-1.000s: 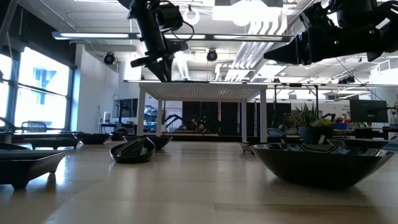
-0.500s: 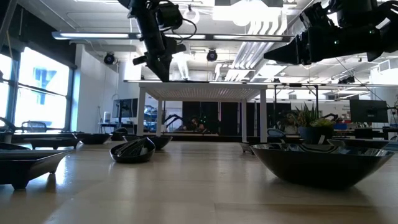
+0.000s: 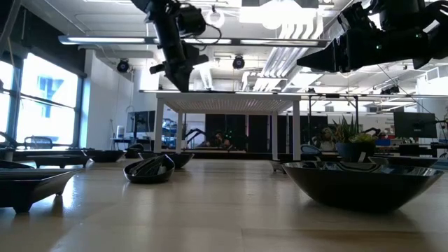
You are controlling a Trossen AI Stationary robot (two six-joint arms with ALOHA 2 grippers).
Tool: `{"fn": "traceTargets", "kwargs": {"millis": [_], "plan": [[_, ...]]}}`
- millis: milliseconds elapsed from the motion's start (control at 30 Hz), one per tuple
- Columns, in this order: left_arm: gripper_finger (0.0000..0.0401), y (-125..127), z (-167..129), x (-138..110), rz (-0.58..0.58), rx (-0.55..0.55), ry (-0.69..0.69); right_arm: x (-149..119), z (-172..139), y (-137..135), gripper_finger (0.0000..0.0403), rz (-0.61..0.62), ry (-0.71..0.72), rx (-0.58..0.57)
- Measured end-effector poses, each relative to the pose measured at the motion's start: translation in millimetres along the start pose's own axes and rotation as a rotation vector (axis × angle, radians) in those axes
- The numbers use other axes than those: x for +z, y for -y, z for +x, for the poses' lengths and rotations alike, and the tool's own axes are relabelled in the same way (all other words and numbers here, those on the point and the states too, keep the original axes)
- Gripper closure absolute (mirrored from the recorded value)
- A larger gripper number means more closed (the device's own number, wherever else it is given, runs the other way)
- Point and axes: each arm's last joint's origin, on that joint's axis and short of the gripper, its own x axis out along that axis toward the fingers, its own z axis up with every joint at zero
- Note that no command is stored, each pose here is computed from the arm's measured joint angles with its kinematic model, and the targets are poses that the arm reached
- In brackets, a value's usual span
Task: Pick & Place Mini shaped plates
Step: Adjust the drop shaped bowl on the shelf
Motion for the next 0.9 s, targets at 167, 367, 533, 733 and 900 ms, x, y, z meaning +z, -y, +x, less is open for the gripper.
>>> {"fn": "traceTargets", "kwargs": {"millis": [167,367,533,733,900], "plan": [[0.0394,-3,13,4,-0.005,-0.015,-0.003,0,0,0,0.0397,0.000,0.000,-0.001],[0.0394,1,19,7,0.012,-0.029,0.020,0,0,0,0.0401,-0.001,-0.001,-0.004],[0.0394,1,19,9,0.007,-0.026,0.039,0,0,0,0.0397,0.000,-0.001,-0.004],[0.0394,2,18,14,0.029,-0.046,0.091,0,0,0,0.0401,0.000,-0.002,-0.004],[0.0394,3,18,15,0.057,-0.047,0.103,0,0,0,0.0397,0.000,-0.002,-0.004]]}}
